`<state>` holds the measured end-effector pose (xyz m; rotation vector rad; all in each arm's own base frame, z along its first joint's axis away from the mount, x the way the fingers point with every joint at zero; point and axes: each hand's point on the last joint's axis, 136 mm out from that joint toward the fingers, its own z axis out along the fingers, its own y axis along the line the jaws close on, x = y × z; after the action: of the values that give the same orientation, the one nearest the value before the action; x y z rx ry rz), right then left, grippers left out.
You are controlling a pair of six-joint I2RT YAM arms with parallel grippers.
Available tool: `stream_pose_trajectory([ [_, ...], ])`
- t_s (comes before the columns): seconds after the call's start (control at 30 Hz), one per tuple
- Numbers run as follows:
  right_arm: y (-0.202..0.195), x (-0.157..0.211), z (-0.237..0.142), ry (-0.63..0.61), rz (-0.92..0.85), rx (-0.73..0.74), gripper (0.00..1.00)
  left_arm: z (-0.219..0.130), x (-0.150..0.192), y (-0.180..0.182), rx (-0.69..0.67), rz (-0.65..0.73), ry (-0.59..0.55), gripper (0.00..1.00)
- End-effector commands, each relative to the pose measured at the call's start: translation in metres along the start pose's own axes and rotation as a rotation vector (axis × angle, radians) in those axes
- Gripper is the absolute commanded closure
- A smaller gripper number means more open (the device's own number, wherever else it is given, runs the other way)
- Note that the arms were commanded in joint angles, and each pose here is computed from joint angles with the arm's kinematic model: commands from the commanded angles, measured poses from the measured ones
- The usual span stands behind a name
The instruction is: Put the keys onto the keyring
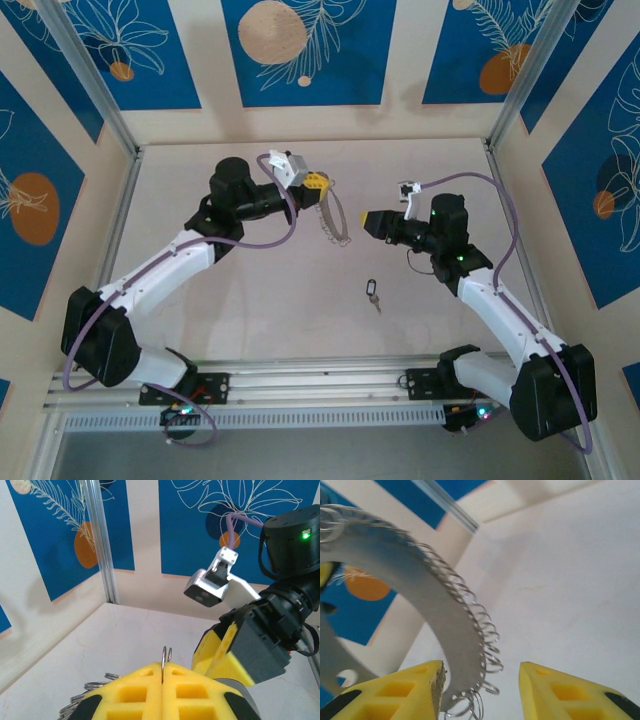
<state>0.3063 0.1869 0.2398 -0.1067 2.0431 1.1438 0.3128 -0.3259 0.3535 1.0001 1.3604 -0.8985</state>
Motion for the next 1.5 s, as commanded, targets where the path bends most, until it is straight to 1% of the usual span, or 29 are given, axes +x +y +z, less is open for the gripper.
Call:
stream_pose_trajectory([
  [0.0,-0.042,0.022,-0.006,0.071,0.14,0.218,0.55,-0.006,-0.01,-0.005,-0.015,-0.015,-0.033,1.0],
  [0.1,-0.072,0.051,-0.014,0.15,0.247,0.37,0.56,-0.008,-0.002,-0.006,-0.024,-0.048,-0.012,1.0],
  [0.23,-0.089,0.089,-0.021,0.241,0.321,0.453,0.6,-0.014,0.006,-0.009,-0.032,-0.069,0.009,1.0],
  [0.4,-0.103,0.129,-0.032,0.335,0.318,0.558,0.63,-0.022,0.012,-0.014,-0.042,-0.108,0.023,1.0],
  [0.57,-0.106,0.161,-0.034,0.404,0.279,0.597,0.64,-0.028,0.013,-0.023,-0.019,-0.127,0.033,1.0],
  [0.7,-0.105,0.171,-0.027,0.435,0.194,0.608,0.64,-0.031,0.013,-0.029,0.006,-0.132,0.029,1.0],
  [0.83,-0.103,0.171,-0.02,0.448,0.073,0.629,0.64,-0.031,0.015,-0.033,0.025,-0.148,0.03,1.0],
  [1.07,-0.106,0.173,-0.014,0.512,-0.047,0.693,0.65,-0.029,0.015,-0.035,0.042,-0.154,0.031,1.0],
  [1.23,-0.107,0.176,-0.008,0.539,-0.078,0.695,0.65,-0.029,0.016,-0.036,0.049,-0.155,0.033,1.0],
  [1.47,-0.116,0.182,-0.006,0.581,-0.077,0.74,0.7,-0.03,0.013,-0.039,0.066,-0.151,0.03,1.0],
])
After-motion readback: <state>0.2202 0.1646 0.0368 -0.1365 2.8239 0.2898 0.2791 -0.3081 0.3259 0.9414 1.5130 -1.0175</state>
